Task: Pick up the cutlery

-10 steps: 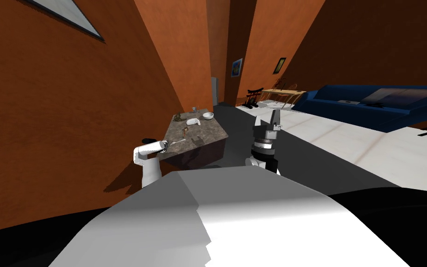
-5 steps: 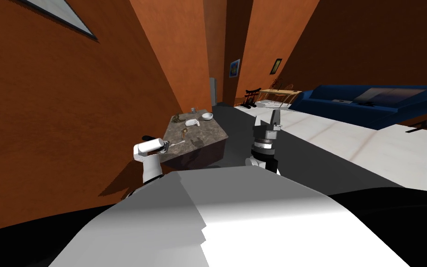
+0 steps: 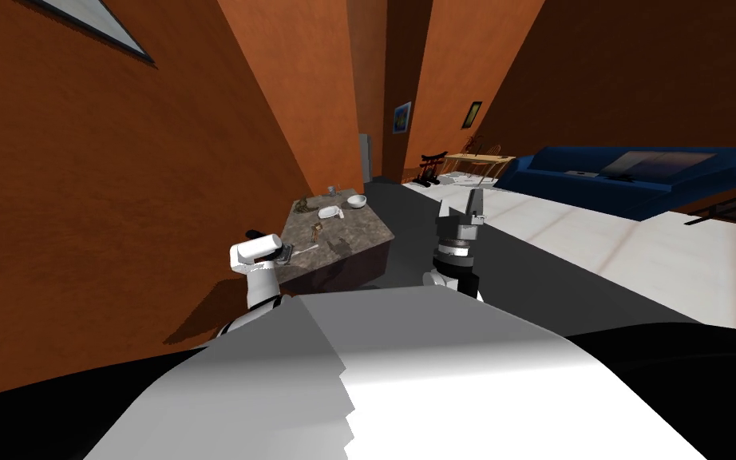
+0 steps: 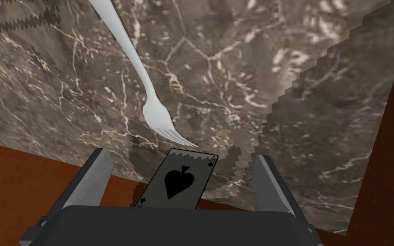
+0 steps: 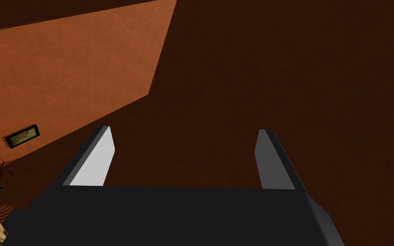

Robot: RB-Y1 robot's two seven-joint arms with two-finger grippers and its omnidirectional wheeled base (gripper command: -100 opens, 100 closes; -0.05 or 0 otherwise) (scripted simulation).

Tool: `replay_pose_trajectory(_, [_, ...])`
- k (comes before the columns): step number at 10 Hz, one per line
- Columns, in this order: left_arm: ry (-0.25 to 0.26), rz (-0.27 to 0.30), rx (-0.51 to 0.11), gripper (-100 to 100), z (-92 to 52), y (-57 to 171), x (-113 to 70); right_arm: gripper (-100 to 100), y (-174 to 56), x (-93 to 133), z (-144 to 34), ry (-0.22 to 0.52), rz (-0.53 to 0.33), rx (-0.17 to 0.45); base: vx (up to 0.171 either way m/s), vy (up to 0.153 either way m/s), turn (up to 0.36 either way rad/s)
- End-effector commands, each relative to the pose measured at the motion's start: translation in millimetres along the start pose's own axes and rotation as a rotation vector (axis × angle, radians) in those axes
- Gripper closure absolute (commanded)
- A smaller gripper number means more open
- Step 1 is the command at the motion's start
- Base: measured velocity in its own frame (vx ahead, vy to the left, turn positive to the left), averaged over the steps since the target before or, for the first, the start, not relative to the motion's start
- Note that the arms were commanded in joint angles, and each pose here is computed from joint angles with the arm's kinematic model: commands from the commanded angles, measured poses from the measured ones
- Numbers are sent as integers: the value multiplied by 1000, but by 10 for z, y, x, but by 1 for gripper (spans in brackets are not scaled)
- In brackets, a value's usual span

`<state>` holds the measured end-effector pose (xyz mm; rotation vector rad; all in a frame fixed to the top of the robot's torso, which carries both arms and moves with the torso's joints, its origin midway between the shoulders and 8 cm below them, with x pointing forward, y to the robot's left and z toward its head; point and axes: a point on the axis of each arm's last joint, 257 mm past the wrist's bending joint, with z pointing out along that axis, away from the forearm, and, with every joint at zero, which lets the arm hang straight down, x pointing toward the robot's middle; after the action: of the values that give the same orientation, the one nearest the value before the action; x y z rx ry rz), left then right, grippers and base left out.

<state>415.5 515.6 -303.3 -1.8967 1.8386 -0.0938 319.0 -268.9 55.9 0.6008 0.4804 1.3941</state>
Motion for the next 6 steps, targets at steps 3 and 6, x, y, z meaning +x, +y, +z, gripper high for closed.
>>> replay_pose_trajectory(3, [60, -3, -81, -100, -14, 89, 129, 0, 0, 0, 0, 0, 0, 0, 36, 30, -36])
replay_pose_trajectory(6, [103, -3, -133, -100, -40, 137, 225, 0, 0, 0, 0, 0, 0, 0, 44, 38, -39])
